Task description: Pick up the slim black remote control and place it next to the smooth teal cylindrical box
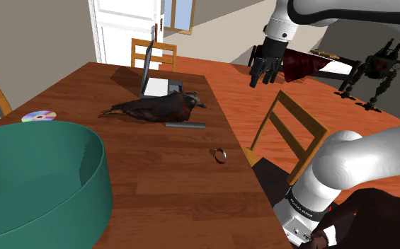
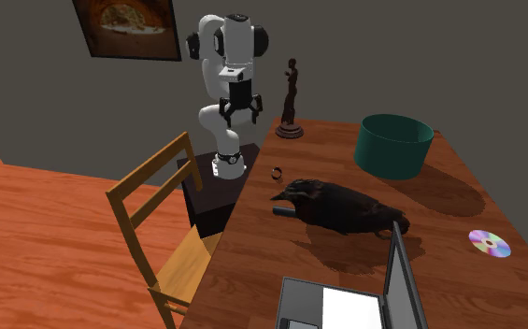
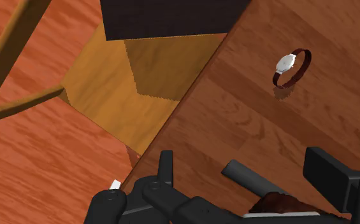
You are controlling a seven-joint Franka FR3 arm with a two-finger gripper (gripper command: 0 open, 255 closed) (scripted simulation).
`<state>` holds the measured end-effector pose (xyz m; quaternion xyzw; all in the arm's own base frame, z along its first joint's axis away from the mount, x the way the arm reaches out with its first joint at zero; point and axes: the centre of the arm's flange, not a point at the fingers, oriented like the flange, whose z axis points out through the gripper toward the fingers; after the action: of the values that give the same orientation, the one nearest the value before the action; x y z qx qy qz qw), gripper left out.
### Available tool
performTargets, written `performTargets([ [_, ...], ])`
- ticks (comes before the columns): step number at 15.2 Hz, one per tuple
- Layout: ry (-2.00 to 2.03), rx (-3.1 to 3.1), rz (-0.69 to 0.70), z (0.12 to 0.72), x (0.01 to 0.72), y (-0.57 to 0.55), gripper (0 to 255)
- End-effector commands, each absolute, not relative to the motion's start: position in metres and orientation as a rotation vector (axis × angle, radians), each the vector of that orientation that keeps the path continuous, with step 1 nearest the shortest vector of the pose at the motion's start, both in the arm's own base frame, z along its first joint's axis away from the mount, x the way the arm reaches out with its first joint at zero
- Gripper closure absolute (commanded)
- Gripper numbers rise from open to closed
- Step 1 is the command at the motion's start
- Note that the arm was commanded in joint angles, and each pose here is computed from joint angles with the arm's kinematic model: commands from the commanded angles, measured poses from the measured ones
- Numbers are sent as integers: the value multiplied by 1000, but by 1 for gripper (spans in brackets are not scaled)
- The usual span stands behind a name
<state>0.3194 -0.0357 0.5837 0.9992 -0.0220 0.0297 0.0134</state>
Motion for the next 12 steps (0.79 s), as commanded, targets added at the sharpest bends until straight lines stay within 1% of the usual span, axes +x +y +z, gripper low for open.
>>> performTargets([
  [1, -69, 3113, 93, 584, 319, -36, 0],
  [12, 521, 3066, 55, 486, 427, -19, 0],
])
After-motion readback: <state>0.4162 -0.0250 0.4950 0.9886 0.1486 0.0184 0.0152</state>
